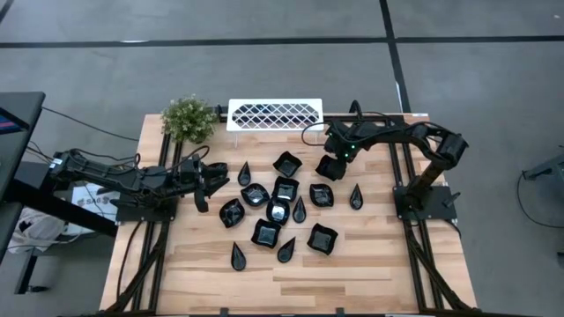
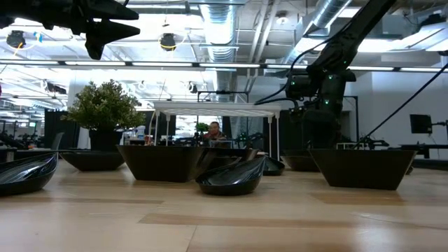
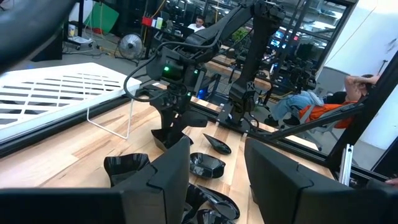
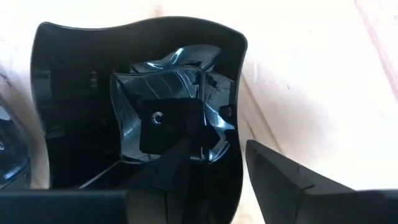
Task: Pick & Place Mini shaped plates
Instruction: Put the distorted square plate on the shelf
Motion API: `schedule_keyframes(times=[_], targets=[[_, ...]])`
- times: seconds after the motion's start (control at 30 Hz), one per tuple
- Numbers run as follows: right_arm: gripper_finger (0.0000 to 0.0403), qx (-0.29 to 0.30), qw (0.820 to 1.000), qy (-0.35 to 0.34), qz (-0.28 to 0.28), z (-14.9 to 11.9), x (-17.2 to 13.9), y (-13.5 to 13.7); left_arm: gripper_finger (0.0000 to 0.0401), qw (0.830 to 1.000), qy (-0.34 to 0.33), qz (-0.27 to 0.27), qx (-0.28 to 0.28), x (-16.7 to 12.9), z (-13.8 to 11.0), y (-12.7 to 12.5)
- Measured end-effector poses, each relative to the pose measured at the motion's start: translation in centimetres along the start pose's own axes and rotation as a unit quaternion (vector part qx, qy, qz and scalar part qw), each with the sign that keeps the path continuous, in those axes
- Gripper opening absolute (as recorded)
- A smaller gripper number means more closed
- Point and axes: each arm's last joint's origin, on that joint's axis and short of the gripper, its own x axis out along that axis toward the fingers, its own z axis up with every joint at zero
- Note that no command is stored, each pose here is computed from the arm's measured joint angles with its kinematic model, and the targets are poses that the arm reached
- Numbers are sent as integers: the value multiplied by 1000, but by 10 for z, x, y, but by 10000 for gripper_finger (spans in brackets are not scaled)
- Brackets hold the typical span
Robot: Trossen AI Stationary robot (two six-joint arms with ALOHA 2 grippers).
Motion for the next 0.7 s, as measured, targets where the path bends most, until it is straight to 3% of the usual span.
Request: schedule_keyframes(times=[0.7], targets=[[61, 1, 1000, 7, 0, -1, 0, 0, 155, 1000, 0, 0, 0, 0, 0, 0]])
